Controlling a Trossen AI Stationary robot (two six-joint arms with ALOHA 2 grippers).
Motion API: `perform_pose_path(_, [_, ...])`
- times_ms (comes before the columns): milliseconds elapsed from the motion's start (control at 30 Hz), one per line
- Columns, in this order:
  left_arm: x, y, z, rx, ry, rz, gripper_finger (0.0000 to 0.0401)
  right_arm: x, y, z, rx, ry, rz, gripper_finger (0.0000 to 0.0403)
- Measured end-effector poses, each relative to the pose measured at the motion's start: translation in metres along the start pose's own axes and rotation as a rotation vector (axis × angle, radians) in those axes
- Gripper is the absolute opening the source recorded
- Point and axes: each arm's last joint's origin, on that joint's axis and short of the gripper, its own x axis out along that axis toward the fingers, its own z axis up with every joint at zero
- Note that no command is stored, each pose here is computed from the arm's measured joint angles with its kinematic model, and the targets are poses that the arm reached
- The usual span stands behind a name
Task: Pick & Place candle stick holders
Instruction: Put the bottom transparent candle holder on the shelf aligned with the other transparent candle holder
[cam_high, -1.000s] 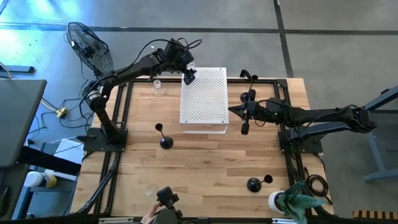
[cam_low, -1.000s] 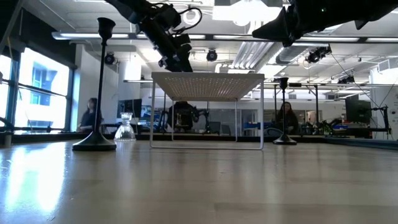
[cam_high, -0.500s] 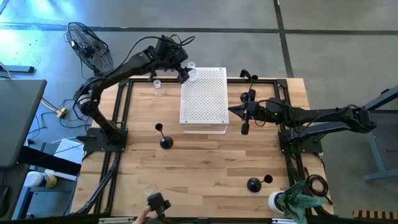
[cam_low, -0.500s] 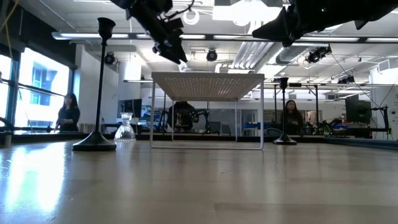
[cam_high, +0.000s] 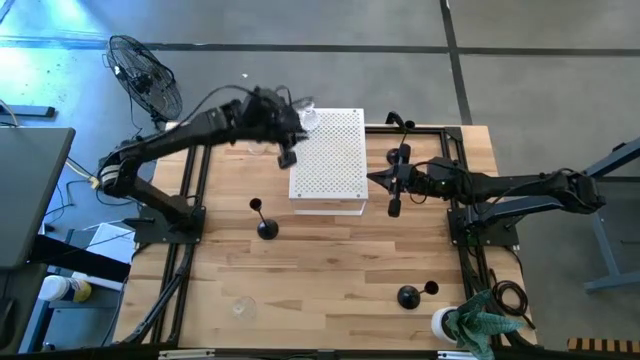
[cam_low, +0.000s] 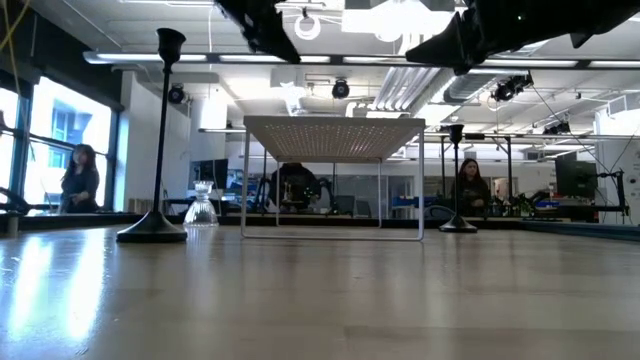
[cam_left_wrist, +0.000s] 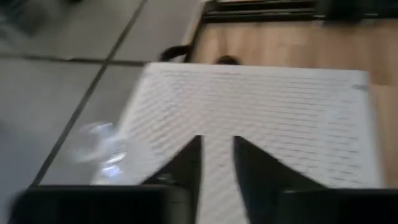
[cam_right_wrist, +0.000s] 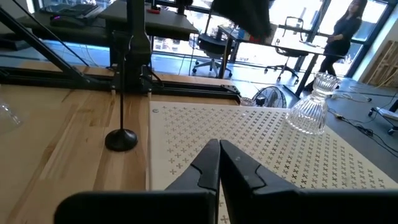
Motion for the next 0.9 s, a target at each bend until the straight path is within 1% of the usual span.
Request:
perform_pose_path(33, [0.002, -0.008, 0.000, 0.013, -0.024, -0.019, 0.0028, 0.000, 0.000, 0.000, 0.001, 0.001, 0.000, 0.0001])
perform_pose_path(67, [0.003, -0.015, 0.001, 0.025, -0.053, -0.037, 0.0015, 0.000, 0.000, 0.000, 0.000, 0.002, 0.001, 0.0001])
perform_pose_path(100, [0.005, -0.022, 0.002, 0.035, -0.079, -0.051, 0.0011, 0.001, 0.000, -0.001, 0.000, 0.004, 0.003, 0.0001])
perform_pose_path(167, [0.010, -0.032, 0.002, 0.048, -0.126, -0.069, 0.0019, 0.004, 0.001, -0.002, 0.000, 0.004, 0.007, 0.0001])
perform_pose_path(267, [0.018, -0.043, 0.007, 0.032, -0.178, -0.090, 0.0025, 0.010, 0.002, -0.005, -0.001, 0.008, 0.020, 0.0000])
perform_pose_path(400, [0.030, -0.054, 0.011, -0.031, -0.209, -0.111, 0.0024, 0.022, 0.001, -0.010, 0.008, 0.004, 0.033, 0.0000])
perform_pose_path(467, [0.030, -0.060, 0.011, -0.053, -0.204, -0.127, 0.0016, 0.026, -0.001, -0.012, 0.017, -0.005, 0.047, 0.0000])
perform_pose_path(533, [0.028, -0.068, 0.013, -0.034, -0.216, -0.150, 0.0005, 0.028, -0.002, -0.011, 0.022, -0.029, 0.054, 0.0000])
perform_pose_path(600, [0.025, -0.081, 0.016, 0.000, -0.232, -0.184, 0.0005, 0.027, -0.002, -0.008, 0.018, -0.059, 0.056, 0.0000])
perform_pose_path(733, [0.011, -0.110, 0.020, 0.055, -0.247, -0.264, 0.0002, 0.020, -0.003, -0.005, 0.017, -0.126, 0.049, 0.0000])
perform_pose_path(800, [0.003, -0.124, 0.017, 0.083, -0.215, -0.302, 0.0002, 0.014, -0.001, -0.016, 0.024, -0.180, 0.040, 0.0000])
perform_pose_path(833, [-0.001, -0.132, 0.018, 0.095, -0.216, -0.315, 0.0002, 0.010, 0.000, -0.024, 0.037, -0.206, 0.037, 0.0000])
perform_pose_path(900, [-0.013, -0.145, 0.013, 0.105, -0.175, -0.336, 0.0001, 0.000, 0.002, -0.041, 0.074, -0.257, 0.032, 0.0000])
